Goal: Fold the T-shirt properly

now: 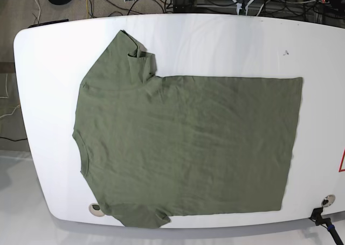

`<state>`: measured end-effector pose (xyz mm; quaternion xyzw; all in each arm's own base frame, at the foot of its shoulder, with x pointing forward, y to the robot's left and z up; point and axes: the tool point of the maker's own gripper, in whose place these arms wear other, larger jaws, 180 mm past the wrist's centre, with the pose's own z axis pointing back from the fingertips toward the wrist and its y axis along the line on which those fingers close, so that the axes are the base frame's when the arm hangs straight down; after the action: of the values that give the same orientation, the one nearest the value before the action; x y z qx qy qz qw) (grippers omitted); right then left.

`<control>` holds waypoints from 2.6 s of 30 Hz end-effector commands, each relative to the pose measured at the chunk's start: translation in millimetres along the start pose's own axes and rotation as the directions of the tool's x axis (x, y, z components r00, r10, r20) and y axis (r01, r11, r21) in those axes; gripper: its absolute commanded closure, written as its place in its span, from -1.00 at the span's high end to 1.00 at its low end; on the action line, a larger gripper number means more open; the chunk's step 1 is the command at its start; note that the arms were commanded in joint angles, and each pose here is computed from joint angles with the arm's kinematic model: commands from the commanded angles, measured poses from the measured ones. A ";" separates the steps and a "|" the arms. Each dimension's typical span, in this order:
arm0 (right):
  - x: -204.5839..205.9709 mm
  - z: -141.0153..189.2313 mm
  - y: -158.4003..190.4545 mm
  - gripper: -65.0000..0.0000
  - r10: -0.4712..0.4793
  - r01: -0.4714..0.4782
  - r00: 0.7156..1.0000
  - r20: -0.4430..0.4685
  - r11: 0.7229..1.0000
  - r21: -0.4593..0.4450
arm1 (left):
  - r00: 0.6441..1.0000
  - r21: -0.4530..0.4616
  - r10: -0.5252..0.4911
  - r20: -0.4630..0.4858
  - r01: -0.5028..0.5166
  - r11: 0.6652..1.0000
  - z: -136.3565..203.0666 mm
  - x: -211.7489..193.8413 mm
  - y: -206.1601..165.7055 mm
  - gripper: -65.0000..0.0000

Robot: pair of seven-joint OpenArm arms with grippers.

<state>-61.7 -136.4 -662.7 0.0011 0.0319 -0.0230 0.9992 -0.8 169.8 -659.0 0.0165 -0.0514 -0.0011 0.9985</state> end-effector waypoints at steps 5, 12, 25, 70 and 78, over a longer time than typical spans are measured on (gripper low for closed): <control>-7.7 0.7 -4.8 -1.00 0.008 -0.008 1.000 0.008 1.000 0.001 | 0.999 0.010 -0.006 0.049 0.006 1.000 3.0 10.1 8.5 -1.00; -23.3 3.3 -19.4 -1.00 0.013 -0.013 1.000 0.011 1.000 -0.022 | 0.990 0.017 -0.009 0.139 0.007 1.000 17.7 10.3 12.7 -1.00; -54.0 36.9 -37.8 -1.00 0.060 -0.055 0.987 0.149 0.998 -0.036 | 0.971 0.081 -0.051 0.234 0.033 0.996 78.4 -18.4 51.3 -1.00; 202.6 290.1 -38.8 -0.09 0.079 -0.027 0.581 0.810 0.997 -0.077 | 0.534 0.201 -0.206 0.820 0.069 0.977 334.4 196.3 69.9 -0.44; 228.6 296.8 -49.6 -0.13 0.196 -0.041 0.549 0.812 0.977 -0.208 | 0.454 0.232 -0.267 0.850 0.134 0.964 345.1 232.4 60.4 -0.27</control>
<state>173.3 -193.8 -391.7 -0.0797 -0.4198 0.0427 0.9031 187.9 217.9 -304.5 0.0809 -0.5265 -0.1152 0.8384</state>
